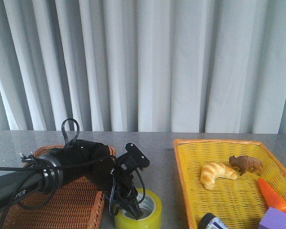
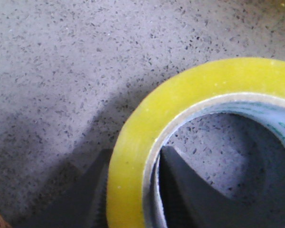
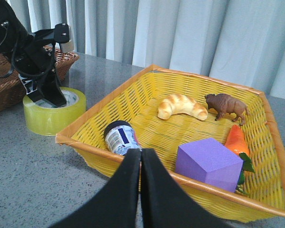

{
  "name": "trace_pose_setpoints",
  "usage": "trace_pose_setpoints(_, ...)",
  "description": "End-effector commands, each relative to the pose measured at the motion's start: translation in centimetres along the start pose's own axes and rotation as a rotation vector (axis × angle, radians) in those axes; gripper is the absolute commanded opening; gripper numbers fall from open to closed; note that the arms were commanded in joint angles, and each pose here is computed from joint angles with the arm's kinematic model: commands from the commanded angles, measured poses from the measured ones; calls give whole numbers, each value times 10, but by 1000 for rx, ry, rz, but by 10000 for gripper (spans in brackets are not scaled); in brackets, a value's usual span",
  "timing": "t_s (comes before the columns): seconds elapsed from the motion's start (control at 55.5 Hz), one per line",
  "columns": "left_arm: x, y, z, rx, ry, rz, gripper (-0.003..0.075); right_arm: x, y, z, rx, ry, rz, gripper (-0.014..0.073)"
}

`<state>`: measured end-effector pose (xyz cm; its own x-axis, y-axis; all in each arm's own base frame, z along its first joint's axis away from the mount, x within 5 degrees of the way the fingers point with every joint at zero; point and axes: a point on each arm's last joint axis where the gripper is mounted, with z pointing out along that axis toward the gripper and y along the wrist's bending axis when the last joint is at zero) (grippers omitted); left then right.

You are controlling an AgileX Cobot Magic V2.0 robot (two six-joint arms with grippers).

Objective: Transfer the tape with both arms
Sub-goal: 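Close the left gripper on the tape roll rim, then lift the tape with the left gripper and lower it into the brown basket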

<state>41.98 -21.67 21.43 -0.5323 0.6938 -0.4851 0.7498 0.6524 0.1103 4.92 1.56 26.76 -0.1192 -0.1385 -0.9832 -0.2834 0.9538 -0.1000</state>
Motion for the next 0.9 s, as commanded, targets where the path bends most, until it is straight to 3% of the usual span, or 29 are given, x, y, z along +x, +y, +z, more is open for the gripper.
trace_pose_setpoints(0.0, -16, 4, -42, -29, -101, -23, 58, -14, -3, -2, 25, -89, -3, -4)
trace_pose_setpoints(0.09, -22, 3, -61, -27, -155, -39, -4, -14, -3, -2, 25, -89, -3, -4)
trace_pose_setpoints(0.306, -34, -3, -132, -51, -307, -47, -7, -14, -3, -1, 25, -86, -3, -4)
trace_pose_setpoints(0.541, -25, -6, -239, -218, -458, 18, -7, -14, -3, -1, 25, -86, -2, -4)
trace_pose_setpoints(0.703, 1, 27, -280, -378, -477, -102, -7, -13, -3, -1, 24, -86, 13, -4)
trace_pose_setpoints(0.883, 34, 75, -255, -422, -366, -264, -7, -13, -3, -1, 24, -84, 15, -4)
